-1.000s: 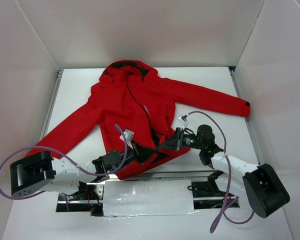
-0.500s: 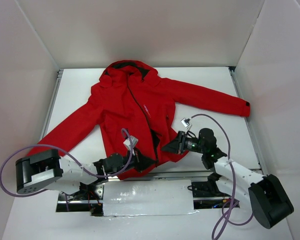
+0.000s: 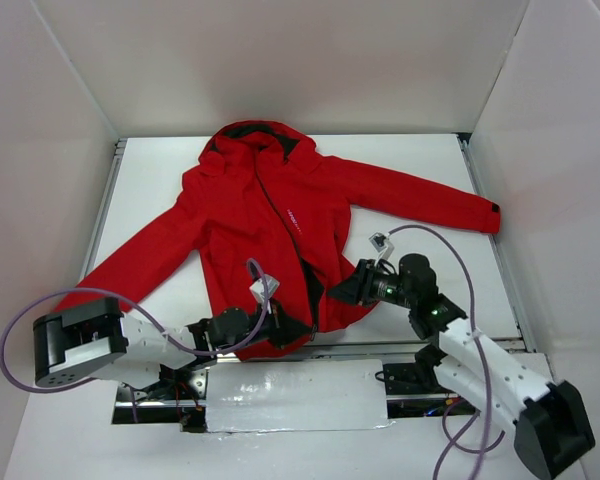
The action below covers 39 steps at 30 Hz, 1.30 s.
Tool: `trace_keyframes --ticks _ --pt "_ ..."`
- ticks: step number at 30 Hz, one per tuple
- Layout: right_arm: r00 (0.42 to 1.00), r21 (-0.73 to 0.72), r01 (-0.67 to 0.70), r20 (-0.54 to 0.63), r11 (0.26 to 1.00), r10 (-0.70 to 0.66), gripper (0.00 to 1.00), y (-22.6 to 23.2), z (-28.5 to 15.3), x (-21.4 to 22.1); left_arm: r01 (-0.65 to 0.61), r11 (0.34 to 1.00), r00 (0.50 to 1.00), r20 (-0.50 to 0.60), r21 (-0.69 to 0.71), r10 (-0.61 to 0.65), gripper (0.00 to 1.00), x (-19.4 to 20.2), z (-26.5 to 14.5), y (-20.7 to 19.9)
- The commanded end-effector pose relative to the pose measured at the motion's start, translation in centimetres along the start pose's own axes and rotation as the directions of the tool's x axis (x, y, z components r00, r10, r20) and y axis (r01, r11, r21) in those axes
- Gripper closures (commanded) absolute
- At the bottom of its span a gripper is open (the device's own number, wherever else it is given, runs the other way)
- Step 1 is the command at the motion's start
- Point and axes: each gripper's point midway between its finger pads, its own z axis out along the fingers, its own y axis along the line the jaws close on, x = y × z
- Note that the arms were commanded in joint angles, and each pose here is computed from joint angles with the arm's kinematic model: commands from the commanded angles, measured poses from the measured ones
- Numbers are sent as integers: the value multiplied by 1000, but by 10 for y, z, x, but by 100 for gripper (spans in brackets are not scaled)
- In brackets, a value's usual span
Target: Zip up the jacket
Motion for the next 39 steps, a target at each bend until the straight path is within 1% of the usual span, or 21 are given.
trace_keyframes --ticks 1,2,4,5,7,9,11,12,13,14,15,17,19,20,24,25,27,28,34,35,39 --pt "993 91 93 60 991 -99 54 16 -14 -21 -4 997 1000 26 80 2 100 -11 1 -24" --pt "989 112 101 93 989 -111 53 22 -19 -30 -7 997 1000 29 78 5 100 -12 1 -24" --pt "991 128 84 90 988 -96 48 27 -30 -24 -10 997 1000 30 81 8 100 -13 1 -25" --pt "989 125 82 113 989 -96 48 33 -36 -26 -11 997 999 32 81 8 100 -13 2 -26" --pt "997 119 20 76 993 -29 48 32 -38 -9 -13 996 1000 29 84 11 100 -13 2 -26" --pt "997 99 -30 70 995 23 48 33 -41 3 -17 996 1000 28 88 14 100 -13 3 -28" --pt "993 50 -110 46 993 108 49 34 -41 26 -17 996 999 29 87 14 100 -15 5 -29" --pt "986 -26 -163 31 986 164 48 48 -40 33 -18 996 999 29 89 16 100 -15 5 -30" --pt "978 -33 -208 -4 978 208 48 37 -36 52 -15 996 999 31 89 12 100 -17 5 -32" --pt "976 -106 -218 0 970 219 42 48 -39 55 -15 996 999 30 86 13 100 -17 6 -31" --pt "964 -125 -265 -28 956 263 41 48 -37 67 -17 996 999 33 89 14 100 -18 7 -33" --pt "959 -160 -283 -30 946 282 41 54 -39 73 -18 996 999 33 89 15 100 -19 8 -34" --pt "950 -140 -311 -26 940 311 41 48 -36 79 -19 995 999 34 94 16 100 -20 10 -36" --pt "950 -144 -311 -54 939 307 42 50 -36 87 -17 995 999 32 94 14 100 -20 11 -37" --pt "944 -124 -328 -80 936 321 43 46 -26 101 -12 995 999 33 103 8 100 -21 15 -40" --pt "943 -75 -331 -76 941 325 44 34 -21 107 -9 994 999 32 106 6 100 -21 15 -40" --pt "944 -88 -326 -78 941 320 44 38 -18 111 -6 994 999 37 113 1 100 -22 14 -42" --pt "943 -53 -327 -83 944 322 45 32 -15 116 -6 994 999 37 111 1 100 -22 14 -41" --pt "932 3 -361 -20 932 361 48 25 -8 116 -11 994 998 62 112 4 100 -30 13 -45" --pt "931 2 -365 11 931 365 48 24 -7 112 -13 993 998 62 114 6 100 -30 12 -46" --pt "928 13 -369 57 929 368 52 19 -5 107 -11 993 998 65 117 3 100 -30 13 -46"
